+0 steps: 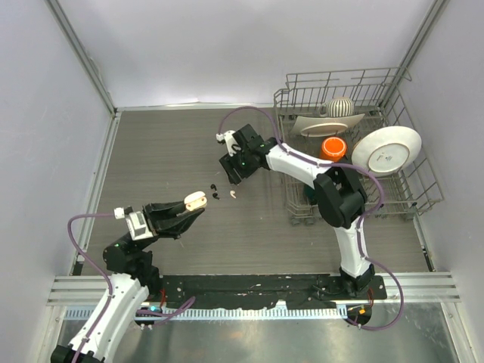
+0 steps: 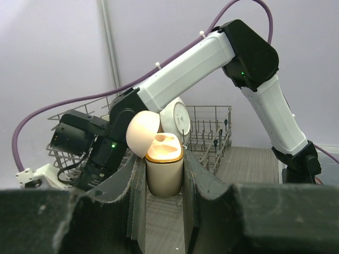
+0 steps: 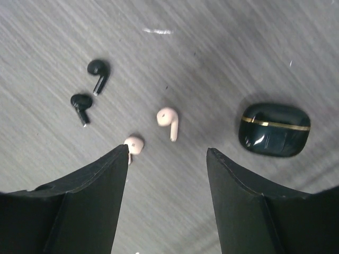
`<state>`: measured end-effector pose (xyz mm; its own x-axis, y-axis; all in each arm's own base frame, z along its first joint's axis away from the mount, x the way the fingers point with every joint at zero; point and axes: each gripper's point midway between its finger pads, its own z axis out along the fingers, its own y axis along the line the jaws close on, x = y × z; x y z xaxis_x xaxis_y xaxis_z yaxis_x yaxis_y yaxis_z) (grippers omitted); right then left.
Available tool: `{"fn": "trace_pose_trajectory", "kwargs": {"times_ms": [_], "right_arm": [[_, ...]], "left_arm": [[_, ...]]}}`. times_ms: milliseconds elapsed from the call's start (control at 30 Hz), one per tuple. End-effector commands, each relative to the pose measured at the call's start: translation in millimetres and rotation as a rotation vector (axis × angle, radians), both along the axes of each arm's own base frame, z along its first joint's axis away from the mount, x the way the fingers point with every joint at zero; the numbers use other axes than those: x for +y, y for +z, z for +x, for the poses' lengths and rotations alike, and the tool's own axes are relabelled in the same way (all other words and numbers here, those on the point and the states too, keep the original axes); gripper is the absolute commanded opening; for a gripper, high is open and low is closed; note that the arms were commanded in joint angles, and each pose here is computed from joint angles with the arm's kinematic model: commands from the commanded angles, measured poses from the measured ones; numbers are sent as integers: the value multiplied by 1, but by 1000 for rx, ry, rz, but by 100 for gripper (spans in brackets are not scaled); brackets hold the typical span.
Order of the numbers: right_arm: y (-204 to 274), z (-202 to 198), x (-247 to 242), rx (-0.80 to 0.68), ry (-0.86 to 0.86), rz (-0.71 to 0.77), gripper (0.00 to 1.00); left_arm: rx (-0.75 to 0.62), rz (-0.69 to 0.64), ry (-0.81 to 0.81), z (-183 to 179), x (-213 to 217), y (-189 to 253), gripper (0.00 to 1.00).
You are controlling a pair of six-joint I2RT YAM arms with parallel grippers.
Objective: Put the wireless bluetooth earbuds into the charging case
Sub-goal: Pick up the earbud from the center of the board.
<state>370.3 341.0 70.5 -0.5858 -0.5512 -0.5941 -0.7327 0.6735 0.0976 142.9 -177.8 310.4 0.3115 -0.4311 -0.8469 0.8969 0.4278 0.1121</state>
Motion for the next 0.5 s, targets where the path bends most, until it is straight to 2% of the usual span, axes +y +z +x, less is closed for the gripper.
{"fn": "trace_pose_trajectory", "kwargs": {"times_ms": [0, 200, 467], "right_arm": [[-1, 17, 12, -51, 45, -30, 65], [-12, 20, 19, -45, 61, -49, 59], [-18, 28, 25, -51, 74, -52, 58]], "left_arm": [[-52, -3, 7, -2, 1, 14, 0], [-47, 1, 15, 0, 1, 10, 0], [-44, 0, 20, 2, 1, 9, 0]]}}
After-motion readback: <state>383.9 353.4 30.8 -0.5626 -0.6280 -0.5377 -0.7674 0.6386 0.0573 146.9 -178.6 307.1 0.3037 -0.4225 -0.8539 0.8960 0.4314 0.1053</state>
